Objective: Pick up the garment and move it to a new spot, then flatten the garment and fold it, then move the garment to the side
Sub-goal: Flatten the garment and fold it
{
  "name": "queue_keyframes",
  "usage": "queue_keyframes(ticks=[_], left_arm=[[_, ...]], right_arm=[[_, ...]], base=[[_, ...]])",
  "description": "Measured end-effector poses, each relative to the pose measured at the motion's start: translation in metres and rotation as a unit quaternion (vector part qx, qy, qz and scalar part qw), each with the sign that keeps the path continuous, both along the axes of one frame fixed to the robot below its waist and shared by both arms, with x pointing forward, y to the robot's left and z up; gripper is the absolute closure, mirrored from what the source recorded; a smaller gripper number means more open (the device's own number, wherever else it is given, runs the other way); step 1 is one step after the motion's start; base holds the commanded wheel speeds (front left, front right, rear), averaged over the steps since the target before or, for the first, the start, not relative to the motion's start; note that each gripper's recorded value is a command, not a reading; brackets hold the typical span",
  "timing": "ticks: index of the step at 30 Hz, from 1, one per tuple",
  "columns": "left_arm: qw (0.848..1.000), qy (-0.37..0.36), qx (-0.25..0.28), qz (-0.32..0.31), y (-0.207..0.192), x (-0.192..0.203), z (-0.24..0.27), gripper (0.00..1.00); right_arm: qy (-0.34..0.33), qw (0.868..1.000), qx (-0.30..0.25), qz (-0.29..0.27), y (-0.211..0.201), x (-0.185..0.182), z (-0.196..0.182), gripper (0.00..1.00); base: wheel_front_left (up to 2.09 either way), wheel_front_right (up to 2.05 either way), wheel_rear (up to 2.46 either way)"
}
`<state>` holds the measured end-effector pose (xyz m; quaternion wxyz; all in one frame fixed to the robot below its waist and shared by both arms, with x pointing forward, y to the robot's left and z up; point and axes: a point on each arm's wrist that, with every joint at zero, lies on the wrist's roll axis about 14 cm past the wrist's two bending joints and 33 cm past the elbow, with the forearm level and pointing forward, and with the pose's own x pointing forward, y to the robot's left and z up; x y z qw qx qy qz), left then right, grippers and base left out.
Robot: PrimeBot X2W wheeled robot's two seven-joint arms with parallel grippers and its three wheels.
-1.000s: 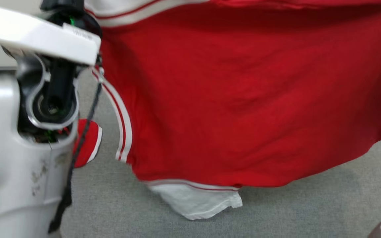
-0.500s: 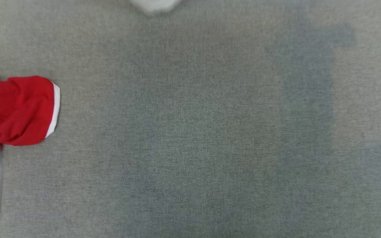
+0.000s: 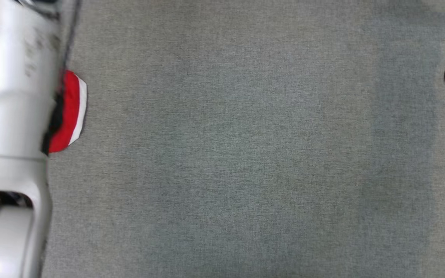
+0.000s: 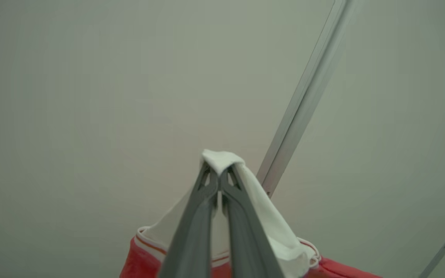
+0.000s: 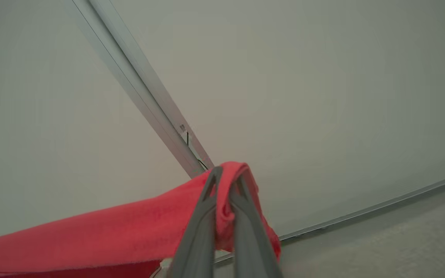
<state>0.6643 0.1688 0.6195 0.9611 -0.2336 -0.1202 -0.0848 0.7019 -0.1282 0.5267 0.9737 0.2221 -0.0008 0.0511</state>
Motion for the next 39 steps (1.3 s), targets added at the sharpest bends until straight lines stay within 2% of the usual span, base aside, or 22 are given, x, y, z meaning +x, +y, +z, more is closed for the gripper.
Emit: queue_keyframes(ticks=[6,12,18,27,34,35,39], left_arm=[[0.994,0.095,0.051,-0.028,-0.015,-0.046,-0.090,1.00],[0.979,0.164,0.108,-0.052,-0.009,-0.104,-0.145,1.00],[0.962,0.200,0.164,-0.083,-0.002,-0.158,-0.168,1.00],[0.946,0.231,0.202,-0.107,0.005,-0.215,-0.183,1.00],[0.925,0.259,0.234,-0.149,0.001,-0.257,-0.195,1.00],[0.925,0.271,0.221,-0.152,0.003,-0.268,-0.198,1.00],[0.916,0.292,0.206,-0.182,-0.006,-0.291,-0.202,1.00]], right_arm=[[0.098,0.993,-0.058,0.030,0.005,-0.041,-0.079,1.00],[0.155,0.978,-0.126,0.056,-0.005,-0.081,-0.114,1.00],[0.188,0.969,-0.147,0.064,-0.018,-0.113,-0.121,1.00],[0.227,0.952,-0.190,0.083,-0.038,-0.159,-0.123,1.00],[0.255,0.940,-0.202,0.099,-0.051,-0.188,-0.121,1.00],[0.271,0.932,-0.213,0.115,-0.051,-0.200,-0.126,1.00],[0.302,0.919,-0.212,0.135,-0.055,-0.223,-0.133,1.00]], base=[[0.00,0.00,0.00],[0.00,0.00,0.00],[0.00,0.00,0.00],[0.00,0.00,0.00],[0.00,0.00,0.00],[0.00,0.00,0.00],[0.00,0.00,0.00]])
